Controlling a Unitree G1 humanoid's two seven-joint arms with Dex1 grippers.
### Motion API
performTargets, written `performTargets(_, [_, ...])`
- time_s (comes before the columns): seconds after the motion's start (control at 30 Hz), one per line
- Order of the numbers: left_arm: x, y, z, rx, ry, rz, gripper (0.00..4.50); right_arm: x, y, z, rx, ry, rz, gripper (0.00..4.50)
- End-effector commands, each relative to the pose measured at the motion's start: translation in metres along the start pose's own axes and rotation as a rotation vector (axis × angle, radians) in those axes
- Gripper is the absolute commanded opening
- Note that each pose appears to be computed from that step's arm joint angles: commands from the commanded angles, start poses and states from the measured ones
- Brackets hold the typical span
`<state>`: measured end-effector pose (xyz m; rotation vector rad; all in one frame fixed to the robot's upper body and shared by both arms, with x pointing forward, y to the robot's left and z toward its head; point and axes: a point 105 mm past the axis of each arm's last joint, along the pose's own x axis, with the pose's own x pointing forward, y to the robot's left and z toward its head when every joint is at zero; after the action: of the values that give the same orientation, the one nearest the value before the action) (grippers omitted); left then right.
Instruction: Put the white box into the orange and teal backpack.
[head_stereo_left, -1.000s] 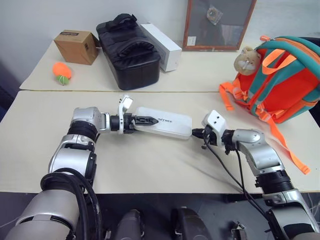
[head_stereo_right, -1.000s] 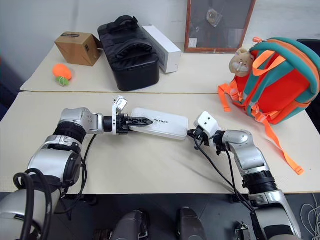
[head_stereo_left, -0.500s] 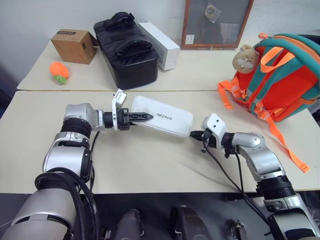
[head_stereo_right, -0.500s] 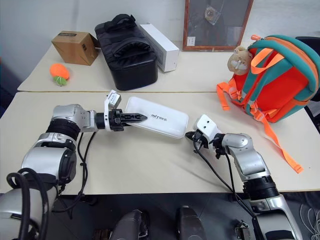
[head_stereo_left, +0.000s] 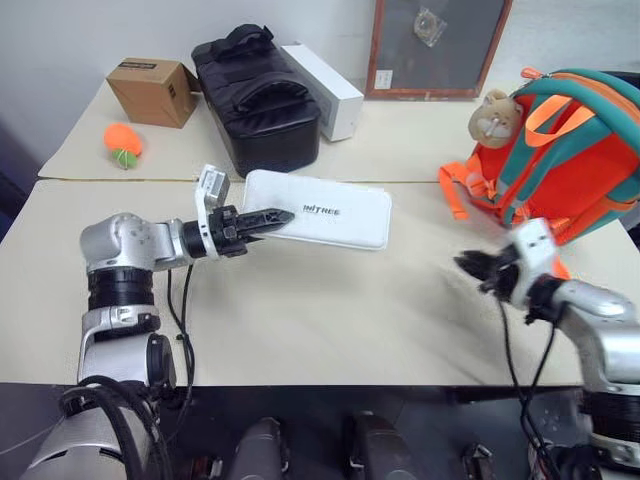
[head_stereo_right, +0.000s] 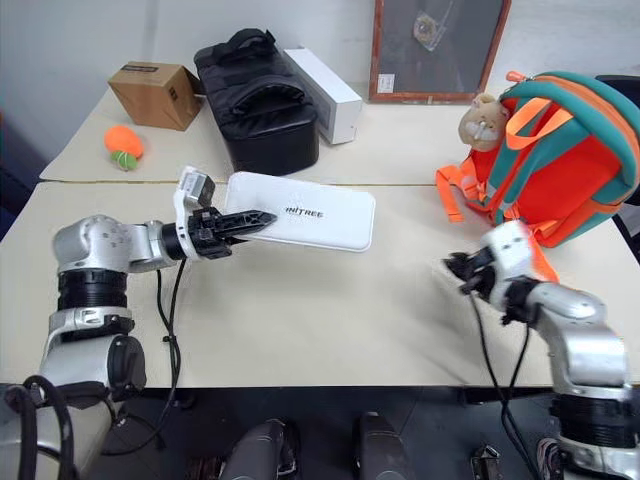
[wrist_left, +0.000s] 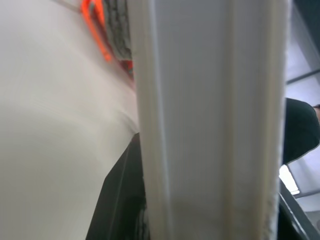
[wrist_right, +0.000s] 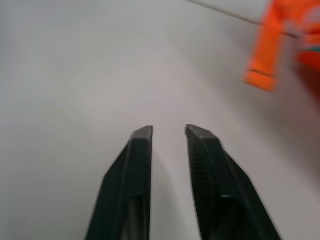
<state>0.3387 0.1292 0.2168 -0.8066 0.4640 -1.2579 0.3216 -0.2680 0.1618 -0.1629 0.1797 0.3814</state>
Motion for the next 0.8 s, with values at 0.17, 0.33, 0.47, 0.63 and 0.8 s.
performTargets(0.17, [0.003, -0.060, 0.001, 0.224, -0.148, -0.101, 1.40, -0.016, -0.044, 0.045, 0.139, -0.176, -0.194, 3.65])
performTargets(0.33, [0.007, -0.062, -0.004, 0.254, -0.198, -0.060, 1.40, 0.031, -0.044, 0.068, 0.266, -0.257, -0.141, 4.48])
performTargets(0.47, [0.004, -0.059, 0.003, 0.254, -0.229, -0.010, 1.40, 0.070, -0.054, 0.081, 0.299, -0.298, -0.189, 4.48])
performTargets(0.63, [0.002, -0.062, 0.006, 0.284, -0.236, 0.022, 1.40, 0.092, -0.053, 0.099, 0.318, -0.378, -0.161, 3.86])
performTargets(0.8, [-0.015, -0.054, 0.003, 0.298, -0.205, 0.105, 1.40, 0.099, -0.045, 0.102, 0.256, -0.390, -0.110, 2.13])
